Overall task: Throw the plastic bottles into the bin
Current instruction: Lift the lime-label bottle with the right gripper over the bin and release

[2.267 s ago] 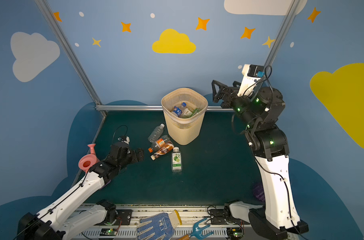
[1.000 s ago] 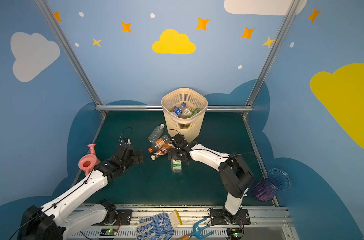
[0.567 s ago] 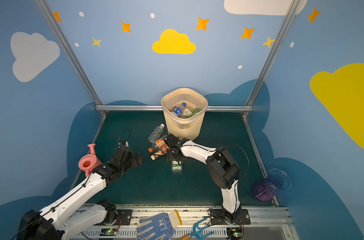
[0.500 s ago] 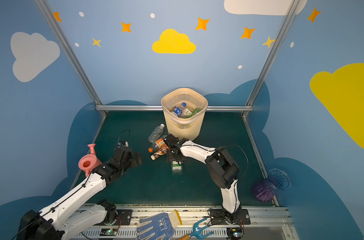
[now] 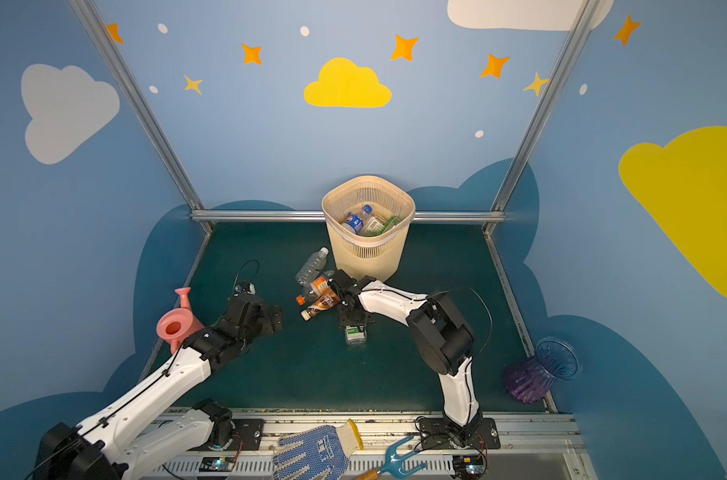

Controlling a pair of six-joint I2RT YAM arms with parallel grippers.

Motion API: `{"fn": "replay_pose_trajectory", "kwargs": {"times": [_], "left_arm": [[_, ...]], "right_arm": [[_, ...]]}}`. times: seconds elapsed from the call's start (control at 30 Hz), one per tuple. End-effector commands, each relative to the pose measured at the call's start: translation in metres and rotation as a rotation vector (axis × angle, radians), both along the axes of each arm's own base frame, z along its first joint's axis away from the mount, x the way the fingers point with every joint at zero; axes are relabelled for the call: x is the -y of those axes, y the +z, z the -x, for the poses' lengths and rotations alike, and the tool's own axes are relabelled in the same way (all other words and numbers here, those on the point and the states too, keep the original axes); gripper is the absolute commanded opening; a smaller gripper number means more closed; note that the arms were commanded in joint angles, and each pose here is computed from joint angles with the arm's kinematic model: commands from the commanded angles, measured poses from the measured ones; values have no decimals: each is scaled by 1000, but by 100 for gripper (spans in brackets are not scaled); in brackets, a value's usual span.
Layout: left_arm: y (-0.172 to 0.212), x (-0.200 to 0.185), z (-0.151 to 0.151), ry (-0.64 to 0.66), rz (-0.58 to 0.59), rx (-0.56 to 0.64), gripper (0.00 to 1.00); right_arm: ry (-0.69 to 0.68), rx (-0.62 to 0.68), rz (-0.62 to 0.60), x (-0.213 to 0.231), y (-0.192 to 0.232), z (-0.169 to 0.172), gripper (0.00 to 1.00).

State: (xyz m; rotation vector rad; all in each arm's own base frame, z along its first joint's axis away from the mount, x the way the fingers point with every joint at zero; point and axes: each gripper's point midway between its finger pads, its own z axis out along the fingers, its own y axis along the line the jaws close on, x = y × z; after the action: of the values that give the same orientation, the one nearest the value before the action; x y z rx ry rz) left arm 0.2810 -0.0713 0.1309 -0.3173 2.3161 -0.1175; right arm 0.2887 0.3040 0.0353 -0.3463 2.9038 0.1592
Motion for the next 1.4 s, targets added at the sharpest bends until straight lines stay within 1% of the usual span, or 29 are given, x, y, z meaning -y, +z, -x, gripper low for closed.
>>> {"fn": "replay_pose_trajectory", "kwargs": {"times": [0.0,0.1,0.2,0.3,0.37,0.47,0.5,0.57,0.67,0.73,0.8,0.9,0.97,1.03,1.07,1.1,1.13,1.17,1.23,1.27,1.33,1.37], "left_arm": [[-4,-7,5,21,-18,-9,100],[-4,-8,4,21,-20,-8,100],[-4,-6,2,21,-17,-7,100],[-4,-2,-4,14,-8,-7,100],[-3,2,-8,7,-6,-9,100],[-3,6,-14,-1,-3,-17,100],[-3,8,-16,-6,0,-18,100],[-3,13,-20,-15,13,-25,100],[-5,22,-25,-41,36,-47,100],[-7,30,-27,-79,43,-67,100],[-8,35,-29,-99,57,-79,100],[-9,42,-31,-111,79,-86,100],[-8,44,-32,-117,90,-79,100],[-6,46,-32,-122,94,-70,100],[-5,46,-32,-123,94,-65,100],[-4,46,-31,-124,90,-65,100],[-3,45,-31,-126,83,-65,100],[-2,43,-30,-125,73,-63,100],[-2,42,-29,-126,64,-58,100],[-2,42,-29,-130,65,-53,100],[1,45,-28,-144,64,-41,100],[2,48,-28,-150,58,-36,100]], "right_arm": [[29,66,-23,2,36,-2,53],[48,180,-88,1,86,-9,51],[74,346,-176,5,157,-16,50],[114,571,-282,14,248,-18,50],[139,775,-366,25,322,-13,48],[165,1072,-490,50,428,7,47],[172,1158,-520,58,457,14,46],[160,1333,-538,81,509,27,47],[138,1517,-521,102,556,36,49],[134,1540,-492,101,563,26,50],[131,1463,-477,90,547,-3,51],[144,1235,-518,64,489,-58,52],[146,1036,-530,45,432,-101,55],[135,868,-502,36,383,-134,59],[124,820,-464,37,368,-146,64],[122,812,-428,41,367,-151,73],[81,842,-401,51,380,-152,85],[58,910,-404,59,400,-150,89],[16,1097,-445,75,449,-139,93],[-1,1167,-459,86,471,-129,94],[-4,1222,-466,98,498,-109,96],[-7,1234,-459,102,505,-102,96]]}}
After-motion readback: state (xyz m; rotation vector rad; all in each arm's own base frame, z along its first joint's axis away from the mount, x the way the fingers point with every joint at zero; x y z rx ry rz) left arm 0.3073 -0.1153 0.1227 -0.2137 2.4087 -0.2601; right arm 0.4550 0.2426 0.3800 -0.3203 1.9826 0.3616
